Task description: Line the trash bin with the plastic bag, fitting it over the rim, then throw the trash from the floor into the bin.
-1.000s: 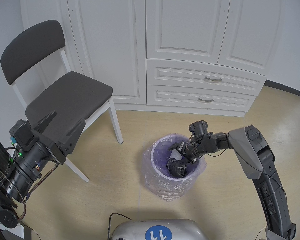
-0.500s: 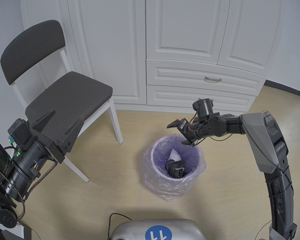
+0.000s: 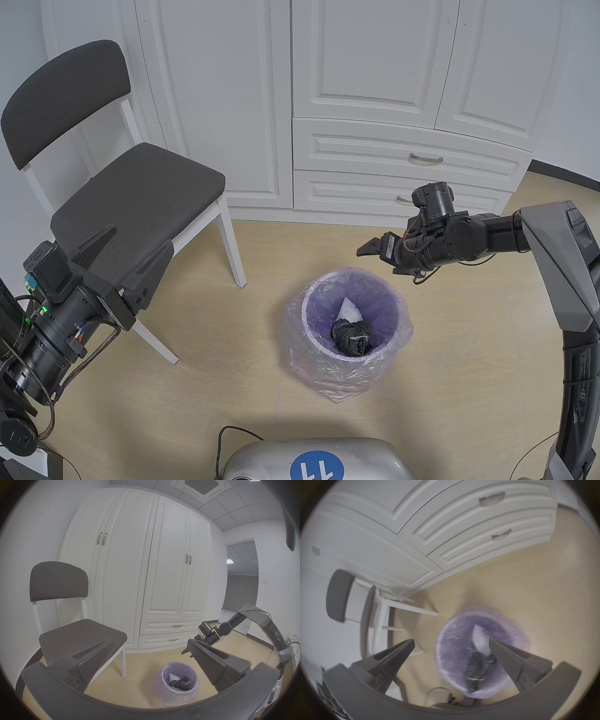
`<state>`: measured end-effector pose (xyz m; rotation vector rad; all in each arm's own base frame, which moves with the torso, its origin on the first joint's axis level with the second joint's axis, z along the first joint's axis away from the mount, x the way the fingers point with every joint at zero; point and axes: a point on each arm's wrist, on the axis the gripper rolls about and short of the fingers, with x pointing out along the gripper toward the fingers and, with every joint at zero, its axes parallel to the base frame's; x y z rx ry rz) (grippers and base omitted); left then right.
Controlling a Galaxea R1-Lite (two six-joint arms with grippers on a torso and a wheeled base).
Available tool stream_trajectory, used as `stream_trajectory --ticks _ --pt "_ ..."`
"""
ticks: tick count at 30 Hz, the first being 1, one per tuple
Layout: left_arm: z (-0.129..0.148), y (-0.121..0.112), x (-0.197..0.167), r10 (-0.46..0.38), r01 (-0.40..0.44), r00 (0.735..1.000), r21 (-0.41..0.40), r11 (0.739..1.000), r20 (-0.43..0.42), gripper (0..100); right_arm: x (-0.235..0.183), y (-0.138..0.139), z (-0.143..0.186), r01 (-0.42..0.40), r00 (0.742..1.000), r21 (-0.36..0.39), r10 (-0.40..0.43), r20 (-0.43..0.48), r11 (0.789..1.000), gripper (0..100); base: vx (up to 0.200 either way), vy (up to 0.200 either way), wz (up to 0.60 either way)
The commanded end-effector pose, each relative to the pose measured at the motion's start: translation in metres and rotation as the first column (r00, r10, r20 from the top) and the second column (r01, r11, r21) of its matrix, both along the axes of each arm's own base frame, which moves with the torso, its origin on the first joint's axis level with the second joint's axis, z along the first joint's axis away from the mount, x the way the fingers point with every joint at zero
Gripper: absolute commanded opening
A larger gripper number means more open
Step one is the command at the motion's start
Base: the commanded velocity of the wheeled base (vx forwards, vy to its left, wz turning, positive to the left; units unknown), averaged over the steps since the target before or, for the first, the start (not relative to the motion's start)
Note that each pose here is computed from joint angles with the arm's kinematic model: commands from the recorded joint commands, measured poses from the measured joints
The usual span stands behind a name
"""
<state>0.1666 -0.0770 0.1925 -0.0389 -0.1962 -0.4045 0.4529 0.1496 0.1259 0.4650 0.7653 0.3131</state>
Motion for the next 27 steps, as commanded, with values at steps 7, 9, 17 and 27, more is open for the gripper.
stream_trajectory --ticks 7,9,17,27 --pt "-0.002 0.000 0.001 0.001 -0.001 1.000 0.001 1.000 -0.009 100 0.004 -0.131 -0.063 -0.003 0.999 -0.428 0.020 0.033 0.904 100 0.000 0.000 0.00" --pt "-0.003 0.000 0.001 0.001 -0.001 1.000 0.003 1.000 -0.013 100 0.006 -0.137 -0.072 -0.015 0.999 -0.434 0.030 0.027 0.901 100 0.000 0.000 0.00" --pt "-0.004 -0.001 0.002 0.002 -0.002 1.000 0.004 1.000 -0.019 100 0.023 -0.150 -0.129 -0.079 0.997 -0.447 0.069 -0.038 0.891 100 0.000 0.000 0.00" --pt "-0.005 -0.001 0.003 0.003 -0.003 1.000 0.007 1.000 -0.023 100 0.042 -0.114 -0.193 -0.135 0.990 -0.406 0.104 -0.097 0.904 100 0.000 0.000 0.00"
